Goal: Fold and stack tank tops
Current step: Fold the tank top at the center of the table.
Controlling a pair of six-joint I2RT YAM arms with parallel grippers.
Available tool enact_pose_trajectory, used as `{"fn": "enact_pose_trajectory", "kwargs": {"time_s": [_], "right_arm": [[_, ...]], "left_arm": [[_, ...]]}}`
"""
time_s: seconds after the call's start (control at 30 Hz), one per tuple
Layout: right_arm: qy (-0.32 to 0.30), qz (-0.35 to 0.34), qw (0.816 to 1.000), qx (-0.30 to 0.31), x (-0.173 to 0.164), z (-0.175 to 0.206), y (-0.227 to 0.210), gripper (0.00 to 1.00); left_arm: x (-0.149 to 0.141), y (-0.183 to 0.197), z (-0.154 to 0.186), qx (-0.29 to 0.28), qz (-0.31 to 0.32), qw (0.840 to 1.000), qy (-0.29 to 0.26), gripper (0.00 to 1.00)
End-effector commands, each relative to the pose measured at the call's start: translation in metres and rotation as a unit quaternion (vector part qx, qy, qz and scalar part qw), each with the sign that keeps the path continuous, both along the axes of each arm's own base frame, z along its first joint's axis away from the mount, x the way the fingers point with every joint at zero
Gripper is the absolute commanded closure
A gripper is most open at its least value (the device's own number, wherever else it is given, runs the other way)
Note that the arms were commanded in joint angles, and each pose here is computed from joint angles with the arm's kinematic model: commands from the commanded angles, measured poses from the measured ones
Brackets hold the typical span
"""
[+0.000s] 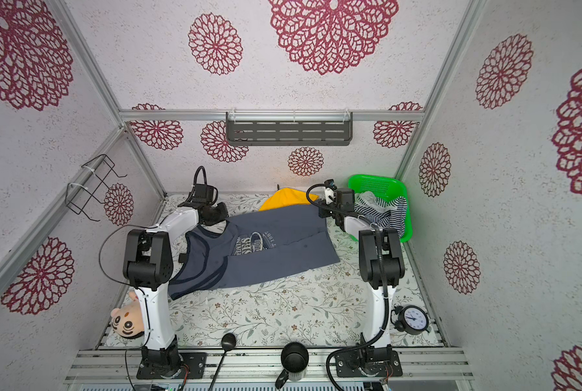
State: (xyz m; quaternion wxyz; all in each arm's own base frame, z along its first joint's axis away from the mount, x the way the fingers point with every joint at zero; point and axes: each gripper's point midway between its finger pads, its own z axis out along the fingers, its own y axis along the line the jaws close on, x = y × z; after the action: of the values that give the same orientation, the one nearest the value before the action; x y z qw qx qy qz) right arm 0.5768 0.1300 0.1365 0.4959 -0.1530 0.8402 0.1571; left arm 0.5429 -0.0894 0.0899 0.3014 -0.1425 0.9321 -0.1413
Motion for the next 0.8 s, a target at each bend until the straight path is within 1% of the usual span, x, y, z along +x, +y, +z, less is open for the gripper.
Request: {"fn": "enact_pose_trajectory", "kwargs": {"time_s": [0.0,0.03,0.1,0.27,0.43,0.53,0.6,0.67,0.77], "right_arm": [[-0.091,0.039,0.995,0.001,-0.01,0.063,-0.001,1.0],[-0.09,0.041,0.995,0.004,-0.015,0.062,-0.002,1.0],[-0.089,0.043,0.995,0.007,-0.023,0.06,-0.007,1.0],[-0.079,0.041,0.996,0.01,-0.045,0.054,-0.016,1.0],[-0.057,0.039,0.998,0.01,-0.062,0.039,-0.018,1.0],[-0.036,0.038,0.999,0.008,-0.067,0.026,-0.019,1.0],[-0.023,0.034,0.999,0.004,-0.069,0.019,-0.021,1.0],[-0.009,0.039,0.999,0.008,-0.075,0.014,-0.02,0.95],[-0.009,0.04,0.999,0.032,-0.093,0.021,-0.024,0.87]], "left_arm": [[-0.017,-0.011,0.028,0.0,-0.012,0.999,-0.033,1.0],[-0.027,-0.013,0.035,0.001,-0.012,0.999,-0.039,1.0],[-0.044,-0.014,0.036,0.012,-0.012,0.999,-0.038,1.0],[-0.092,-0.017,0.027,0.042,-0.016,0.999,-0.017,1.0],[-0.13,-0.018,0.01,0.063,-0.011,0.998,0.013,1.0],[-0.142,-0.012,-0.005,0.064,0.006,0.998,0.028,1.0],[-0.144,-0.013,-0.011,0.057,0.011,0.998,0.034,1.0],[-0.146,-0.017,-0.016,0.049,0.013,0.998,0.038,1.0],[-0.152,-0.026,-0.017,0.046,0.008,0.998,0.038,1.0]]}}
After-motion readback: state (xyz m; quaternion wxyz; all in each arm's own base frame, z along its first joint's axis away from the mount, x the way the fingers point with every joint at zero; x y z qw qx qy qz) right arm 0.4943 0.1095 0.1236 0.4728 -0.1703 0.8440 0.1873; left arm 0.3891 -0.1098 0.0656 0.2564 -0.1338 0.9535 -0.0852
